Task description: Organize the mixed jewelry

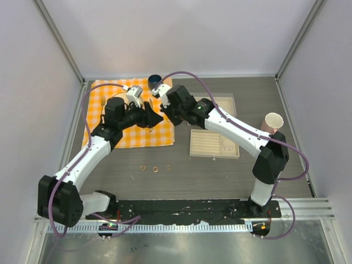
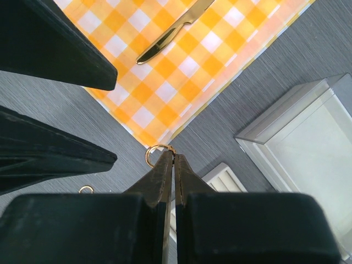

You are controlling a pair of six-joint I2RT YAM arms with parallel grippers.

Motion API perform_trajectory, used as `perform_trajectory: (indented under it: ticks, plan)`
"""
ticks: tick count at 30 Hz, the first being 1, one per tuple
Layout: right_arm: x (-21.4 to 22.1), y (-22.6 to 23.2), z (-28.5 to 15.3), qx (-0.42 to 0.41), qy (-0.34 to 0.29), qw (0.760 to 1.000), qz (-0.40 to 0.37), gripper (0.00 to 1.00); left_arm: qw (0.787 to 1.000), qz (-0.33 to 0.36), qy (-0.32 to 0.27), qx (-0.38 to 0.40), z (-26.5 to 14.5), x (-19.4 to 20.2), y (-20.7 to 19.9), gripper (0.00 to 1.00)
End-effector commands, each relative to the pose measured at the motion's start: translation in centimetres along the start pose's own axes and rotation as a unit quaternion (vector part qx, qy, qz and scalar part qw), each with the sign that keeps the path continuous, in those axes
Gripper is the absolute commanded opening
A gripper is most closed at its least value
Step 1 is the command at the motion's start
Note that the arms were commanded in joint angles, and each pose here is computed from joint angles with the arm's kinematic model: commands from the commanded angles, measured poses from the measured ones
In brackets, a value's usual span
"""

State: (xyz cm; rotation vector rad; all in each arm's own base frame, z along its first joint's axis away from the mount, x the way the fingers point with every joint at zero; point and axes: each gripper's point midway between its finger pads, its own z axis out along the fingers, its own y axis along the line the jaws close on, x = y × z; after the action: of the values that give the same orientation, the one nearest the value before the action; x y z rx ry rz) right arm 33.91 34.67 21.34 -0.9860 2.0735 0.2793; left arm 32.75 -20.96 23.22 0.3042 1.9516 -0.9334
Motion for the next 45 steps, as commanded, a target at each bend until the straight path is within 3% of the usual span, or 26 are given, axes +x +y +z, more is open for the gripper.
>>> perform_trajectory:
  ticks: [1, 45]
  plan:
    - [-3.0, -0.5, -1.9, 0.009, -0.05, 0.998, 0.023, 0.01, 0.999, 0.002, -0.027, 0.033, 0.3, -2.0, -1.6, 0.56]
    - [-4.9, -0.4, -2.4, 0.004, -0.075, 0.996, 0.048, 0.01, 0.997, -0.048, -0.005, 0.068, 2.1, 0.0, -1.8, 0.37]
